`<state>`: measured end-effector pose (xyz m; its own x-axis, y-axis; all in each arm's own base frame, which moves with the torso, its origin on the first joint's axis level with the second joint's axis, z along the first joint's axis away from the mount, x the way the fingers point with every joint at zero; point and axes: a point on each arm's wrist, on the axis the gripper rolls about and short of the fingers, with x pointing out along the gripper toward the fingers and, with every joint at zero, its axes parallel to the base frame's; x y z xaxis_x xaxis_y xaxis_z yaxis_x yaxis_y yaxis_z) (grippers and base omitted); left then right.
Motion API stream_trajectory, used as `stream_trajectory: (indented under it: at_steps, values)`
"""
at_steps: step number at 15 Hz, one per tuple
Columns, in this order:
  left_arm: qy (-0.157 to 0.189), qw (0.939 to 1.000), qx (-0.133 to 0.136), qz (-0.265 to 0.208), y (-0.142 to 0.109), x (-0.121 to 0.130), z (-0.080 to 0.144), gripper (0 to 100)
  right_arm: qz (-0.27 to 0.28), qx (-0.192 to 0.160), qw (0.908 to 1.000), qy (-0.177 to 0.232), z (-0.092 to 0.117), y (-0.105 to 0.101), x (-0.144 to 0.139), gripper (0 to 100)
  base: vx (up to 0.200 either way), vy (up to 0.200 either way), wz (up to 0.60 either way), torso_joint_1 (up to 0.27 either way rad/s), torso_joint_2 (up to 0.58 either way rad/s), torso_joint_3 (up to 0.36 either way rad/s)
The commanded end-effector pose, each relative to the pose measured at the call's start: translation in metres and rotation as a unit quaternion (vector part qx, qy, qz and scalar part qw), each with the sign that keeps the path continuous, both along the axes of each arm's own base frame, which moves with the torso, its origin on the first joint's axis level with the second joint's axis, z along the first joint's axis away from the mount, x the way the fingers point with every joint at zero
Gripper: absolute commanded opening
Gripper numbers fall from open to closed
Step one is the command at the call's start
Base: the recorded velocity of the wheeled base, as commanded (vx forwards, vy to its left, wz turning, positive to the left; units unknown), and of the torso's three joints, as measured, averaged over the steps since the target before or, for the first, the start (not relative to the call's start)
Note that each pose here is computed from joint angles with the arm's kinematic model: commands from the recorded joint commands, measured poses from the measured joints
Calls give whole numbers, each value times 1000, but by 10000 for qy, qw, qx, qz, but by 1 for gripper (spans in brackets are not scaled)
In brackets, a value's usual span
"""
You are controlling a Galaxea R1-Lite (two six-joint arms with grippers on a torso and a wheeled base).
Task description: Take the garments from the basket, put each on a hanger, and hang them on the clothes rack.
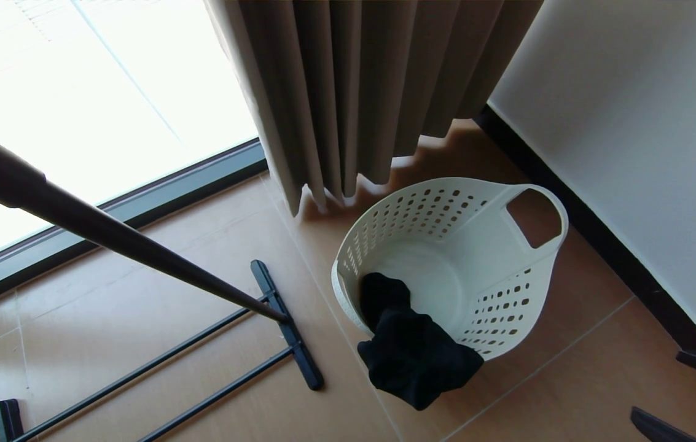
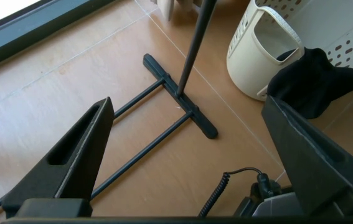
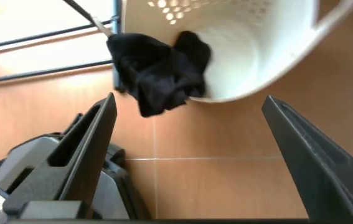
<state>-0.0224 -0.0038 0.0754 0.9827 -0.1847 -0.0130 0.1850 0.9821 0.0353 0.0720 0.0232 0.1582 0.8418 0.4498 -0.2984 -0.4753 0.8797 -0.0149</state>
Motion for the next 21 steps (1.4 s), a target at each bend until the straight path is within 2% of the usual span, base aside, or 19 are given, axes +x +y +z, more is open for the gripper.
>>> stream_trajectory:
  at_steps: [1, 5, 8, 11, 12, 13, 15, 16, 17, 18, 21]
  values:
    - [1, 10000, 11, 1, 0, 0, 0, 100, 505, -329, 9964, 596, 9, 27, 68, 100, 0, 0, 0, 0, 0, 0]
    - [-7, 10000, 11, 1, 0, 0, 0, 100, 895, -1158, 9861, 784, -7, 39, 102, 100, 0, 0, 0, 0, 0, 0]
    - [-7, 10000, 11, -7, 0, 0, 0, 100, 1210, -1632, 9758, 806, -16, 50, 125, 100, 0, 0, 0, 0, 0, 0]
    - [-7, 10000, 11, -7, 0, 0, 0, 100, 1581, -2326, 9576, 623, -23, 76, 164, 100, 0, 0, 0, 0, 0, 0]
    - [-7, 10000, 11, -7, 0, 0, 0, 100, 1587, -2342, 9571, 624, -23, 77, 165, 100, 0, 0, 0, 0, 0, 0]
    - [-7, 10000, 11, -7, 0, 0, 0, 100, 1739, -2600, 9478, 613, -31, 94, 179, 100, 0, 0, 0, 0, 0, 0]
    - [-7, 10000, 11, -7, 0, 0, 0, 100, 1747, -3023, 9348, 649, -45, 108, 191, 100, 0, 0, 0, 0, 0, 0]
    - [-7, 10000, 11, -7, 0, 0, 0, 100, 1747, -3023, 9348, 649, -45, 108, 191, 100, 0, 0, 0, 0, 0, 0]
    - [1, 10000, 11, -7, 0, 0, 0, 100, 1651, -3249, 9284, 718, -53, 116, 198, 100, 0, 0, 0, 0, 0, 0]
    - [-7, 10000, 11, 1, 0, 0, 0, 100, 1630, -3278, 9276, 739, -57, 120, 204, 100, 0, 0, 0, 0, 0, 0]
    - [1, 10000, 11, 1, 0, 0, 0, 100, 1565, -3240, 9304, 700, -59, 124, 218, 100, 0, 0, 0, 0, 0, 0]
